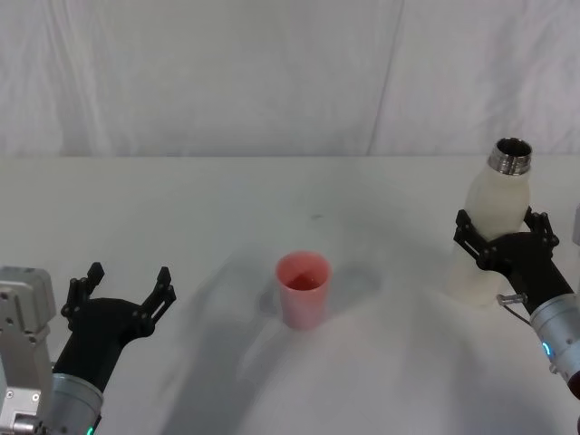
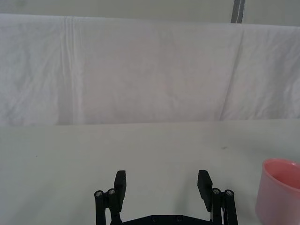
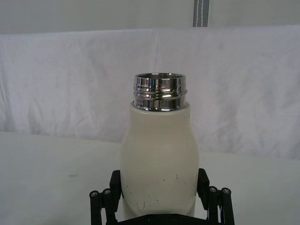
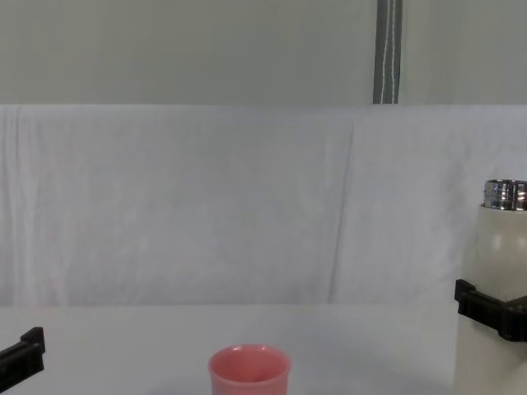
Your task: Grasp the thermos with one hand and pour water into the cup lid.
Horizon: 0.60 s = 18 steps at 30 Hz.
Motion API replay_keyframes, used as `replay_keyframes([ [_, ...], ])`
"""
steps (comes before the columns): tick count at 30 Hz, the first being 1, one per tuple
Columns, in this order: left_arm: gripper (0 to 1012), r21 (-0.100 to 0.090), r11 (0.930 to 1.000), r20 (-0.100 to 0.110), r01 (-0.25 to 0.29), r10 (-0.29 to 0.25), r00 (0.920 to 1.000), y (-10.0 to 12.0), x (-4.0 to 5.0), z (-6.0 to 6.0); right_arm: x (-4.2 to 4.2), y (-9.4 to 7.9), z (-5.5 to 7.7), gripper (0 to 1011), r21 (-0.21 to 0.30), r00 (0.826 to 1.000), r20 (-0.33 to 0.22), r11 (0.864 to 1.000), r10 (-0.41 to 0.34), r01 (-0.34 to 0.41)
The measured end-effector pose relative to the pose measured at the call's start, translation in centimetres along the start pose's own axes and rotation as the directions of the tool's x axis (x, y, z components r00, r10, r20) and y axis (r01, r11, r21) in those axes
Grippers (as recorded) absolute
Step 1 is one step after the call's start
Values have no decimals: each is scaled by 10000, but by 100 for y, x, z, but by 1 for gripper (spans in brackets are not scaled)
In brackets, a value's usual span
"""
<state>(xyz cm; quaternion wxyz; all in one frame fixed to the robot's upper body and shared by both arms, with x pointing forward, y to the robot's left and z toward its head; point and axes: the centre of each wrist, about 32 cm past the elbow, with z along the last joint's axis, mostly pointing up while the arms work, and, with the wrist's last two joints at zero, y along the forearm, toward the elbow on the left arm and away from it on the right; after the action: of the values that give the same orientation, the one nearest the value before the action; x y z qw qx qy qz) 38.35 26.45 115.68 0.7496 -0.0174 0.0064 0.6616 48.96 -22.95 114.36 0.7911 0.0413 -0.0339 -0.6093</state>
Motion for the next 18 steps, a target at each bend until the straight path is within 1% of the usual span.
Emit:
replay_keyframes([
  [6, 1001, 0, 10000, 1, 0, 0, 10000, 0, 0, 0, 7, -25, 17, 1001, 4, 10000, 8, 10000, -1, 1],
  [18, 1001, 0, 10000, 0, 0, 0, 10000, 0, 0, 0, -15, -86, 48, 1001, -69, 10000, 43, 10000, 35, -34],
])
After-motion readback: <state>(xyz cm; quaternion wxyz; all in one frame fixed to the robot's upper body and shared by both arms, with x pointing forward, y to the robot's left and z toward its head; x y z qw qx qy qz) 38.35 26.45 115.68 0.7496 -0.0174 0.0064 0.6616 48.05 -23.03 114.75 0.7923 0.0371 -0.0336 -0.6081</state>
